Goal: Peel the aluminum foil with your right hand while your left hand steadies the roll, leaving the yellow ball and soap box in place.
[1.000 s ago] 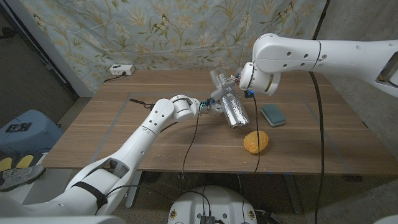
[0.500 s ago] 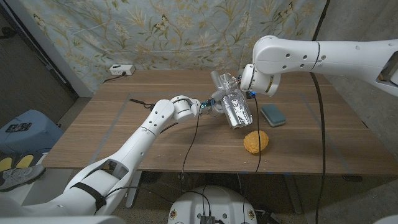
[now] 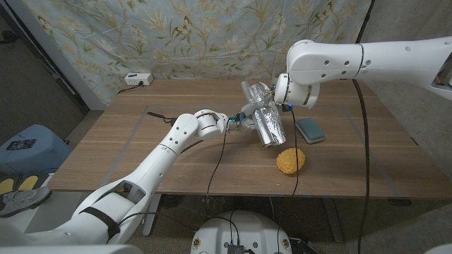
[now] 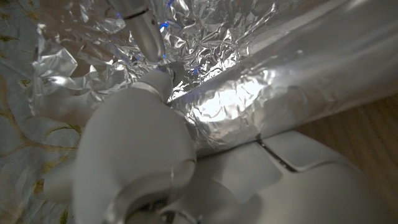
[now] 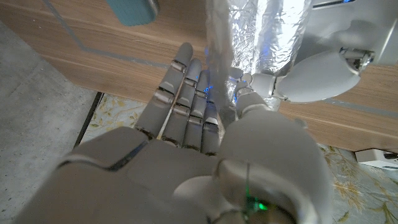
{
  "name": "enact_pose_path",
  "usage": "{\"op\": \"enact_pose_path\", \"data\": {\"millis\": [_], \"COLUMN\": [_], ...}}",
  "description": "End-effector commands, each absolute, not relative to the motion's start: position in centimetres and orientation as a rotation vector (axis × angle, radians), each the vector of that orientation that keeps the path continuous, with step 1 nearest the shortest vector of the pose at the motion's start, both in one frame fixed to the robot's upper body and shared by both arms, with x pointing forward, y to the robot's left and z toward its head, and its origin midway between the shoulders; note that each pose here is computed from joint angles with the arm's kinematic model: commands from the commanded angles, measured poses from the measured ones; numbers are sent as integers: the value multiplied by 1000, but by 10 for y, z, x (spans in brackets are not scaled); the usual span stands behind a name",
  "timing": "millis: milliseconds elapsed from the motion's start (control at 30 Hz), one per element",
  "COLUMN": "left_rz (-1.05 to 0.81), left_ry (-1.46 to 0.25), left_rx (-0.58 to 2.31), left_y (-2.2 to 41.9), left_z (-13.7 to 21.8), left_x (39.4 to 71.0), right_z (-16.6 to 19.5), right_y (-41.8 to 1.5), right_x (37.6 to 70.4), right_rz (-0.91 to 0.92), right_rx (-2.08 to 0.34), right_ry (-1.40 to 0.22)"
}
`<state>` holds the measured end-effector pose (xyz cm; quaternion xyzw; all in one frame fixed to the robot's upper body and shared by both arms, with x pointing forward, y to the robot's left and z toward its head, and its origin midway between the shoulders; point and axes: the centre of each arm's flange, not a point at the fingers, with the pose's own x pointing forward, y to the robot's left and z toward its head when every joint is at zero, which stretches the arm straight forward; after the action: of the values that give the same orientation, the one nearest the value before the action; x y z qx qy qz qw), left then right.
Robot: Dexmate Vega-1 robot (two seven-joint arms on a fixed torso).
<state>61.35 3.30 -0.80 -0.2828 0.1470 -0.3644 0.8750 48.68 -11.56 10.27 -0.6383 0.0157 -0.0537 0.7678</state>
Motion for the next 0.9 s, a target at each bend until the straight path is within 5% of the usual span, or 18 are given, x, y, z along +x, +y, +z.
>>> {"op": "enact_pose_path", "data": {"millis": [33, 900], "left_rz": [-795, -852], "left_ry": [318, 320], "left_rx": [-588, -615], "left_y": [33, 27], "left_z": [-11, -12], "left_x": [617, 615], "right_z": [112, 106], "right_y": [-120, -137], "right_x": [475, 488], "right_rz": [-117, -143], "right_rx": [-1422, -1369], "right_ry": [41, 73]}}
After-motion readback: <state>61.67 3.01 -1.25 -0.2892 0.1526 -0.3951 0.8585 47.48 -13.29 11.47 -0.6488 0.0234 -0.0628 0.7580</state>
